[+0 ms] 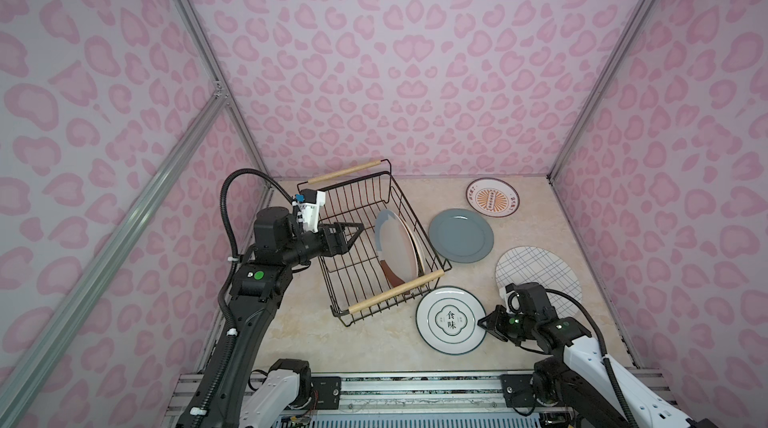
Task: Load the plates into the dish rack
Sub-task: 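Grasp the green-rimmed plate rim with the right gripper and tilt it up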
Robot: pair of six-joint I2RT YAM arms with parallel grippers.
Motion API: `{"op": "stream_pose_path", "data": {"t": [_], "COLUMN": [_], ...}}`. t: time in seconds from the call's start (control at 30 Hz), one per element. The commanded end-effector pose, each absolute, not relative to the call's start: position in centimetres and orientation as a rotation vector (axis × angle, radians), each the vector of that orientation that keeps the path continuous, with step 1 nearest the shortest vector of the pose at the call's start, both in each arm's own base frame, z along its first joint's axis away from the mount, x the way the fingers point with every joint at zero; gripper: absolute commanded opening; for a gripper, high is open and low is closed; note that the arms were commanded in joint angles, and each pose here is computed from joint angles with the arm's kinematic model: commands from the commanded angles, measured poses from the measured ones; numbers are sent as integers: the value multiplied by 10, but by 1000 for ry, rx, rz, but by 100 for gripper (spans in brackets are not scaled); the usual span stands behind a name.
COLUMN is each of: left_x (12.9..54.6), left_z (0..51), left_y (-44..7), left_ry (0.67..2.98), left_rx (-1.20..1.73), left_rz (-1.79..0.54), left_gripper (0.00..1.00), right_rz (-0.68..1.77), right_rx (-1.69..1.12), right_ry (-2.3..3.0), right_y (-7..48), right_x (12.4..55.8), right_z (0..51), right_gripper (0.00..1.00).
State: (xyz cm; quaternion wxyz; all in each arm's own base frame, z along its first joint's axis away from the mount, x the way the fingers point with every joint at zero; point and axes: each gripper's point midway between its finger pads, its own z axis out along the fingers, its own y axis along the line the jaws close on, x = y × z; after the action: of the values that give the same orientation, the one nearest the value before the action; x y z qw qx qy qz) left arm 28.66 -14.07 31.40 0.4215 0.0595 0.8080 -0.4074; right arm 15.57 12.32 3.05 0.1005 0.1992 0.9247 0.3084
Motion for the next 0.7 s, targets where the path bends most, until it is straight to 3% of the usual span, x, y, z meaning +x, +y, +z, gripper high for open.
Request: {"op": "stream_pose_path", "data": {"t": [0.0, 0.33, 0.67], "left_x": [287, 286, 285], "left_z": [320, 329, 338], "left_y": [-141, -145, -150], "left_ry": [1990, 1971, 1960], "left_rx": [169, 177, 168], "left_rz": [-1016, -1053, -1116], "left_gripper": [89, 91, 91], "right_rz": [628, 553, 509], "right_rx": [712, 817, 869], "right_ry": [2816, 2688, 2427], "right_y": [88, 51, 22], "right_x": [138, 155, 205], "right_z": [13, 46, 103], "right_gripper": [0, 0, 0]}}
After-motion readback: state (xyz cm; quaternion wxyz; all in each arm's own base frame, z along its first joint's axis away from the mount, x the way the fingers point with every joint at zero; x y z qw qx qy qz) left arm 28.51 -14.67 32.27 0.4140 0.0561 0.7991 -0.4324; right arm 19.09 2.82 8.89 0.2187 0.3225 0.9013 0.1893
